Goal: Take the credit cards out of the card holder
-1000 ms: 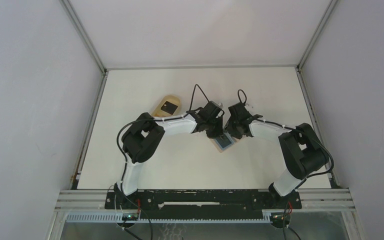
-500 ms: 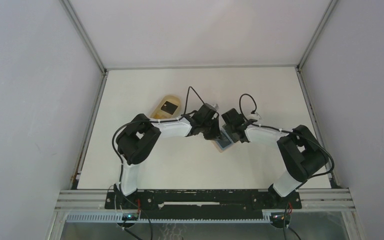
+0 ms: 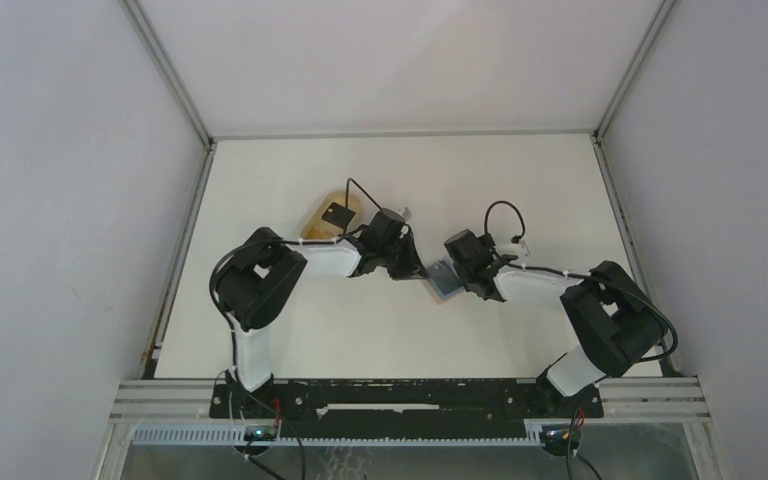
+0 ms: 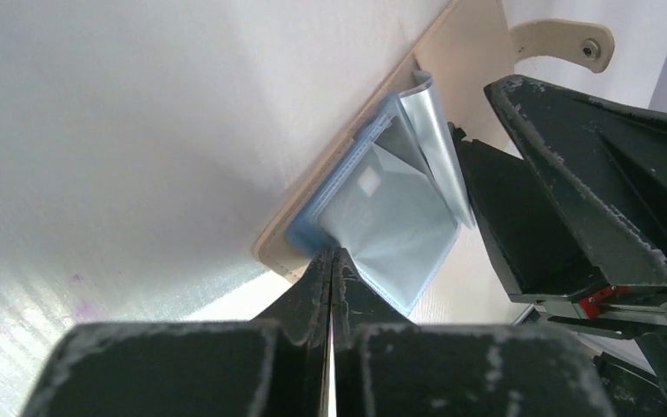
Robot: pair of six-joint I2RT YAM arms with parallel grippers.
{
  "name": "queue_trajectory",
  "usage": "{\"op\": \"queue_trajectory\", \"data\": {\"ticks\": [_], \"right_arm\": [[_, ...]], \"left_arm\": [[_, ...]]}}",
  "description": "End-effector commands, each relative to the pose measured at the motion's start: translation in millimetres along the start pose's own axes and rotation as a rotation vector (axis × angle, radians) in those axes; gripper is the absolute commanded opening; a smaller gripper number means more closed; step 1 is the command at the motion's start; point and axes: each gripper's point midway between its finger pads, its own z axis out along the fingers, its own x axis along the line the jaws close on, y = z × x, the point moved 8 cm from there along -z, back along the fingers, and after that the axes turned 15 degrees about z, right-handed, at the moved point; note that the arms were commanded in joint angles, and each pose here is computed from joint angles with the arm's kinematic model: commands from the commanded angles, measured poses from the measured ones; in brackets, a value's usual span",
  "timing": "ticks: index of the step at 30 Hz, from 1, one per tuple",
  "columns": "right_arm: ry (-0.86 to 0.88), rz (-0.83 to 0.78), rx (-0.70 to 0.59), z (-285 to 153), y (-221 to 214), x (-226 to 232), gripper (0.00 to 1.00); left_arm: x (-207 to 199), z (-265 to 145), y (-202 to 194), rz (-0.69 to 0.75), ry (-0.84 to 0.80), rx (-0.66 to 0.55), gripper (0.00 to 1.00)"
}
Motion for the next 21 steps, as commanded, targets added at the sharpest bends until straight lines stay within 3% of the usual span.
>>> {"op": "queue_trajectory", "data": {"ticks": [1, 6, 12, 16, 21], "right_arm": [[-0.034, -0.068, -0.146, 7.4, 24.4, -20.1, 0.68], [0.167, -0.101, -0.094, -10.8, 34.4, 24.4, 0.68], [0.505, -0.389, 0.106, -68.3, 33.7, 69.4, 0.66], [0.603, -0.733, 0.214, -93.2, 26.9, 63.3, 0.64], [0.51, -1.028, 0.366, -102.2, 12.4, 17.2, 0.62]], "left_arm": [[39.2, 7.5, -52.8, -0.045, 0.15, 0.162, 0.0], [38.4, 4.4, -55.8, -0.039, 0.157, 0.152, 0.0], [36.3, -1.0, -49.6, -0.022, 0.178, 0.131, 0.0], [35.6, -1.7, -46.2, -0.015, 0.187, 0.125, 0.0], [34.3, -1.8, -43.2, -0.014, 0.194, 0.117, 0.0]]}}
